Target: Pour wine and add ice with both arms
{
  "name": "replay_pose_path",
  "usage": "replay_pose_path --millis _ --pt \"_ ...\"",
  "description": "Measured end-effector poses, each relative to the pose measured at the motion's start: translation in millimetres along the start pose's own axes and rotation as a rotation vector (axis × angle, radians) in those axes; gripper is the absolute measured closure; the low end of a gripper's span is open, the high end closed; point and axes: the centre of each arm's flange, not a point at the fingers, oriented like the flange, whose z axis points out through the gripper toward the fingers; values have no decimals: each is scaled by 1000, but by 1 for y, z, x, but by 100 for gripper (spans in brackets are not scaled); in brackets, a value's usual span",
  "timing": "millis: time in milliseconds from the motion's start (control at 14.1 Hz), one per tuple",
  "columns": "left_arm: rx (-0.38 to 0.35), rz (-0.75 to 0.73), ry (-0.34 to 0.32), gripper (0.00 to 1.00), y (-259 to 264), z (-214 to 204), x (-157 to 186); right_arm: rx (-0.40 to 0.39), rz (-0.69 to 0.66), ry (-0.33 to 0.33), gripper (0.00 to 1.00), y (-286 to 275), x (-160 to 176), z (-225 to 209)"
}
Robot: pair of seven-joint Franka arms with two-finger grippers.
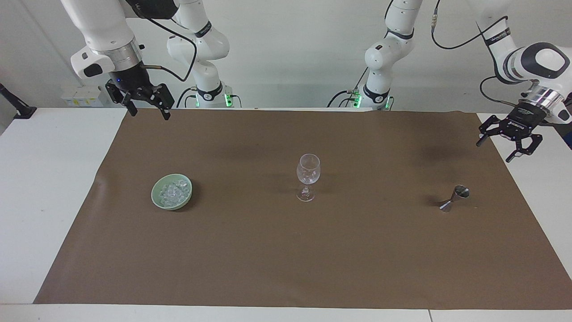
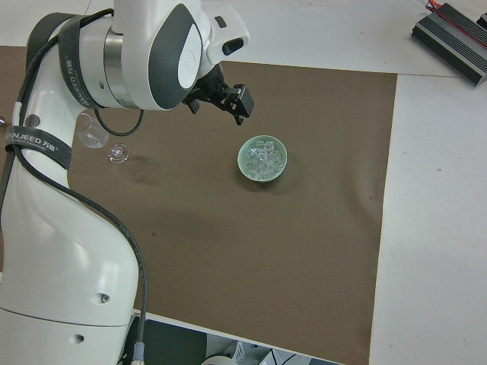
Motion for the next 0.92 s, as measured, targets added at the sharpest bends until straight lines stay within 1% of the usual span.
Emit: replay_pose_path --millis 142,283,425,638,921 --pt "-9 -30 -21 0 -3 4 5 0 0 0 0 0 0 0" --pt "-37 -83 -58 0 -8 6 14 0 0 0 0 0 0 0" --pt "-61 -155 -92 0 -14 9 34 0 0 0 0 0 0 0" --pt "-85 -262 -144 0 -21 24 68 0 0 0 0 0 0 0" --pt "-97 -359 -183 0 -26 50 98 0 0 0 0 0 0 0"
